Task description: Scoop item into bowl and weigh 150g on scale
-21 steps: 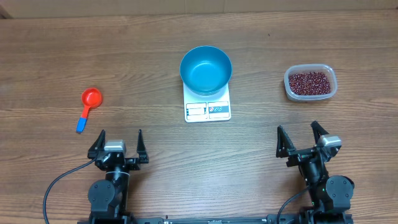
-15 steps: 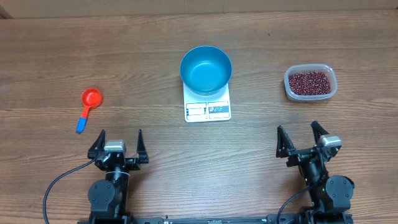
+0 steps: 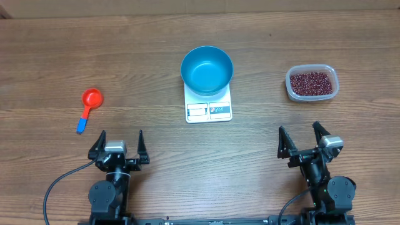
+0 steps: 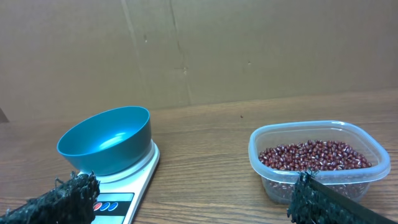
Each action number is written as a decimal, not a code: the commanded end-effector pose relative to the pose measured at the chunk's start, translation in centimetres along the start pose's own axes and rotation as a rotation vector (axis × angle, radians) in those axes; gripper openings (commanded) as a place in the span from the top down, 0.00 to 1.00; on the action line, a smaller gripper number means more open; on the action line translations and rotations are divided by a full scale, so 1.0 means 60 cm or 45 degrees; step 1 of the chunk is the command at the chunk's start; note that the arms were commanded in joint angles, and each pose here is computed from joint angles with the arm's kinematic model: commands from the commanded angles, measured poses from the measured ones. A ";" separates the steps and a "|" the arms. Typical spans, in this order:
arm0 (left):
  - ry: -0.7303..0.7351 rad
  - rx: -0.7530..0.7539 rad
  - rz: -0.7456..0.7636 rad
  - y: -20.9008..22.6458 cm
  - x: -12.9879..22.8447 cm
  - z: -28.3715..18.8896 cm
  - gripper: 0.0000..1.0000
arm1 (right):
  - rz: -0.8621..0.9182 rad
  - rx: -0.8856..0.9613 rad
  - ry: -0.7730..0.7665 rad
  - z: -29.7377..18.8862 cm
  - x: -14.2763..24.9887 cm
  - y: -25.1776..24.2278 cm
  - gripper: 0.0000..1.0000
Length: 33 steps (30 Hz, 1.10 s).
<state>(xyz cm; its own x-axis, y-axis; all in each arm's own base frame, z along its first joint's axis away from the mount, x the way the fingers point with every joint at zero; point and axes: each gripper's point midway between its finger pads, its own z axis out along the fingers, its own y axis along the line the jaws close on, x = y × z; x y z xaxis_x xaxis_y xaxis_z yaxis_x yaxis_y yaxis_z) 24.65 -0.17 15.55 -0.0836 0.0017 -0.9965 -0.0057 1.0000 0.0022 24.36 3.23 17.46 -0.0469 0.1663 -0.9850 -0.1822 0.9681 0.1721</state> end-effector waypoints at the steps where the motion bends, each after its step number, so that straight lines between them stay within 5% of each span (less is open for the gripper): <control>1: -0.012 -0.019 0.000 0.005 -0.002 -0.001 0.00 | -0.002 0.005 -0.010 0.000 0.002 -0.001 0.00; 33: -0.047 0.072 -0.010 -0.015 -0.019 -0.003 0.00 | -0.002 0.005 -0.010 0.000 0.002 -0.001 0.00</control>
<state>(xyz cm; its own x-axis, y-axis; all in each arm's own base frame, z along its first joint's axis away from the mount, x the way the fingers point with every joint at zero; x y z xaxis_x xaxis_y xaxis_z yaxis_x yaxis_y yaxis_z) 24.66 -0.72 15.77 -0.0745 0.0010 -0.9972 0.0262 0.9997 -0.0010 24.36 3.22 17.46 -0.0469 0.1667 -0.9849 -0.1818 0.9681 0.1725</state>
